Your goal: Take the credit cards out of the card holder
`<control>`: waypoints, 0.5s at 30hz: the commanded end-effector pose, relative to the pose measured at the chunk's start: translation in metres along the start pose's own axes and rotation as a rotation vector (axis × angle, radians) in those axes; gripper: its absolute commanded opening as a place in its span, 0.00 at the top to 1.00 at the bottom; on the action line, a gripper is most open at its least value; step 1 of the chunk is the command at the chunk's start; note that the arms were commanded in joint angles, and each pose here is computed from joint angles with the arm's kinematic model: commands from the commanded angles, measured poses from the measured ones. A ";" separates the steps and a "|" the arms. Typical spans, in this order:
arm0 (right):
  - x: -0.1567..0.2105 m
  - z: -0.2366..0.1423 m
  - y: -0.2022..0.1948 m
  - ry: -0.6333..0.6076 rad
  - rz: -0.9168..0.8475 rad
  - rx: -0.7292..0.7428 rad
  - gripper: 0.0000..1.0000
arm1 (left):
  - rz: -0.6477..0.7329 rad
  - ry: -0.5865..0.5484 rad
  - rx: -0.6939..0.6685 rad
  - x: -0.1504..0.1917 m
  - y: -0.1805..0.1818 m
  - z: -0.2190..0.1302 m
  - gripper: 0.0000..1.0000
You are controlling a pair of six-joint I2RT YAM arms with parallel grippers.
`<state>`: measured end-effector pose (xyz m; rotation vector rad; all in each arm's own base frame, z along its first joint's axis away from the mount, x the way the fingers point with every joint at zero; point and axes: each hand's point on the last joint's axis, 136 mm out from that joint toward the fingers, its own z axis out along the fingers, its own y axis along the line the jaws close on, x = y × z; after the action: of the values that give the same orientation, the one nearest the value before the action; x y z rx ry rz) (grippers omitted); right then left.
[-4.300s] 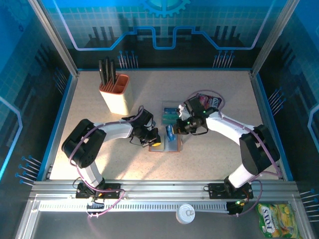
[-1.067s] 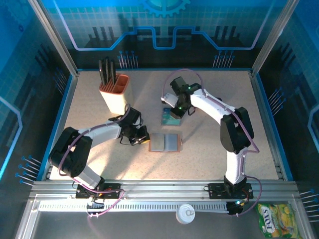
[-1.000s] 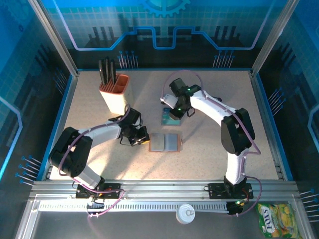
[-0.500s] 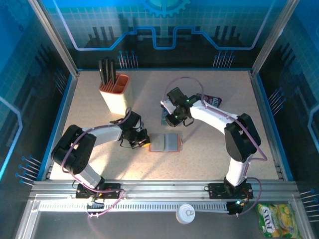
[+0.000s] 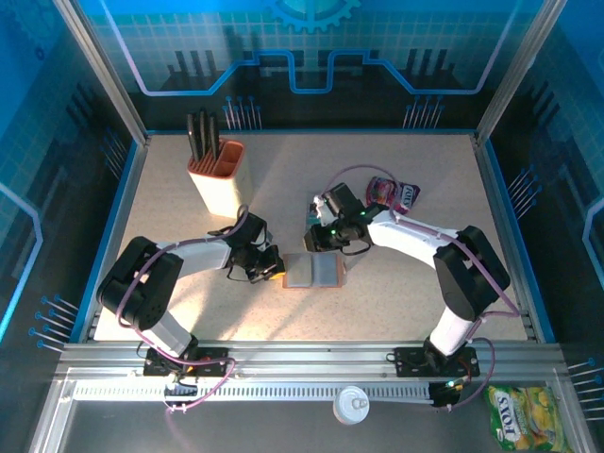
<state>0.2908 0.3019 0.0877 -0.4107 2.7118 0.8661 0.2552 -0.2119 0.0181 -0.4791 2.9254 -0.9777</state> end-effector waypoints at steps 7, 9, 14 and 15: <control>0.021 0.026 0.027 0.074 0.109 -0.117 0.76 | -0.003 0.008 0.032 0.005 -0.007 -0.005 0.96; 0.023 0.029 0.025 0.087 0.124 -0.110 0.77 | 0.001 0.007 0.038 0.006 -0.009 -0.006 0.96; 0.024 0.033 0.024 0.107 0.141 -0.104 0.77 | 0.004 0.007 0.042 0.008 -0.011 -0.008 0.96; 0.025 0.034 0.024 0.116 0.146 -0.104 0.77 | 0.004 0.009 0.045 0.008 -0.012 -0.008 0.96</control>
<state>0.2667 0.3280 0.0639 -0.3053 2.8187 1.0208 0.2563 -0.2144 0.0268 -0.4605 2.9015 -0.9978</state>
